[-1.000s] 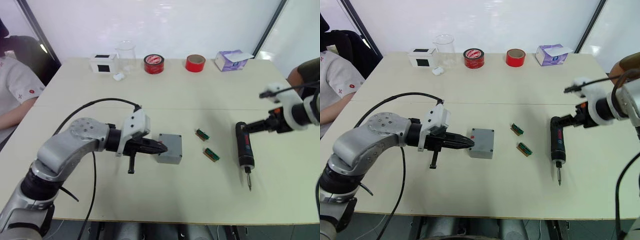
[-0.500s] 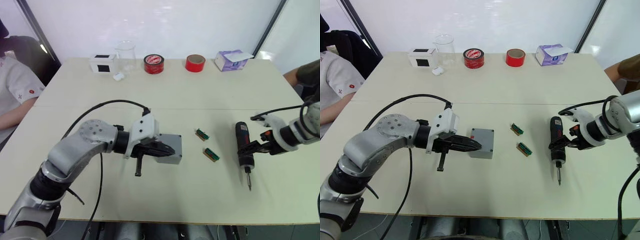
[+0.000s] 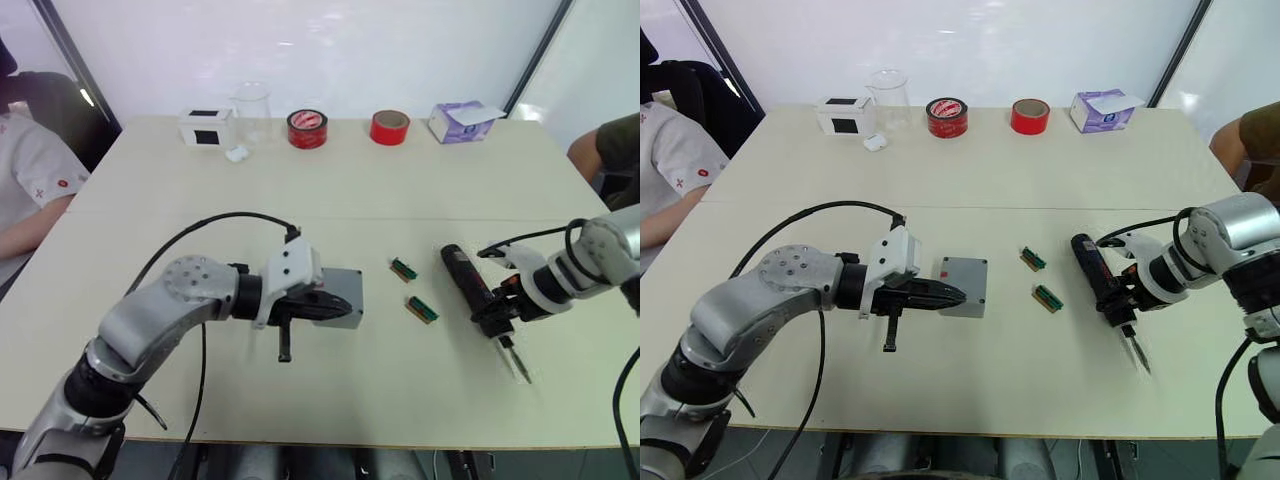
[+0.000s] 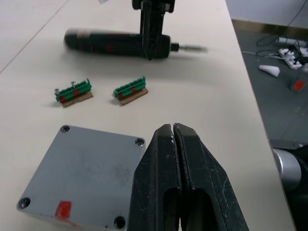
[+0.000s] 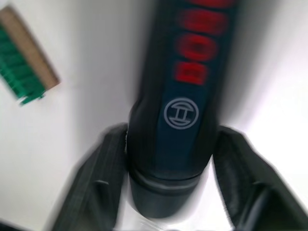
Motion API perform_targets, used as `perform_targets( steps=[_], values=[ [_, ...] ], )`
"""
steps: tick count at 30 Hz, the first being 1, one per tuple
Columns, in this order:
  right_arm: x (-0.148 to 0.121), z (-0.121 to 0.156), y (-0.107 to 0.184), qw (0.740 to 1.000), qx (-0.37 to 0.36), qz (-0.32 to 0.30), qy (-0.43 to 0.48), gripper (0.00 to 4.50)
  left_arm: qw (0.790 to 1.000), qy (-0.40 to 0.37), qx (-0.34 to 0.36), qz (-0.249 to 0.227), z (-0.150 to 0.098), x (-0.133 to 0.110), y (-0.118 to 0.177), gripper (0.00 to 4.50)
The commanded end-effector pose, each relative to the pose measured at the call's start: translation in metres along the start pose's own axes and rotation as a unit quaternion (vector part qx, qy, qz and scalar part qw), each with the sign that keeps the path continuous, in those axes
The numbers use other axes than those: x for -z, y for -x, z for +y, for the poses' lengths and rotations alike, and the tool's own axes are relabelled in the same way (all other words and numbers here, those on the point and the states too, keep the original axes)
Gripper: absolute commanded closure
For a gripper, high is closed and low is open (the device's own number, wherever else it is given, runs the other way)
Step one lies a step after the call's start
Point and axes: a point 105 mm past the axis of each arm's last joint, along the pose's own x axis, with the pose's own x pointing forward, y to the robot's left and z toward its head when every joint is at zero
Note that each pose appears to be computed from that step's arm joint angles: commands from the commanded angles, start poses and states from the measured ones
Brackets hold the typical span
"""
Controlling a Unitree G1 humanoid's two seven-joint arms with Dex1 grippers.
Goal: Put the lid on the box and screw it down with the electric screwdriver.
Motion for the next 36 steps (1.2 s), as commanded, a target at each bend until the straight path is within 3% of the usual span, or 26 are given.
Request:
perform_targets(
  steps=[1,4,7,10,12,13,15,17,25,36],
  values=[
    [0.005,-0.015,-0.009,0.999,0.037,0.016,-0.028,2.77,1.0,-0.016,-0.007,-0.009,-0.001,-0.008,0.003,4.5],
    [0.001,-0.028,-0.002,0.997,0.058,0.001,-0.047,2.77,1.0,-0.016,-0.005,-0.011,-0.001,-0.009,0.0,4.5],
    [-0.021,-0.039,0.023,0.992,0.067,-0.061,-0.083,2.77,1.0,-0.01,0.002,-0.02,-0.001,-0.01,0.0,4.5],
    [-0.066,-0.046,0.066,0.973,0.075,-0.195,-0.096,2.77,1.0,0.004,0.007,-0.027,0.002,-0.005,-0.003,4.5],
    [-0.11,-0.016,0.111,0.934,-0.014,-0.35,-0.066,2.77,0.999,0.022,-0.011,-0.042,0.017,-0.006,0.002,4.5],
    [-0.125,-0.005,0.134,0.898,-0.033,-0.437,-0.033,2.77,0.998,0.03,-0.023,-0.049,0.026,-0.007,0.006,4.5],
    [-0.136,0.011,0.167,0.817,-0.045,-0.574,0.007,2.77,0.997,0.039,-0.043,-0.051,0.038,-0.005,0.012,4.5],
    [-0.133,0.031,0.177,0.76,-0.07,-0.646,0.018,2.77,0.997,0.04,-0.055,-0.043,0.047,-0.001,0.02,4.5],
    [-0.096,0.142,0.155,0.657,-0.258,-0.696,0.133,2.77,0.994,0.074,-0.073,-0.029,0.061,0.012,0.032,4.5],
    [-0.069,0.176,0.094,0.686,-0.277,-0.638,0.214,2.77,0.997,0.05,-0.05,0.024,0.059,0.024,0.007,4.5]
  ],
)
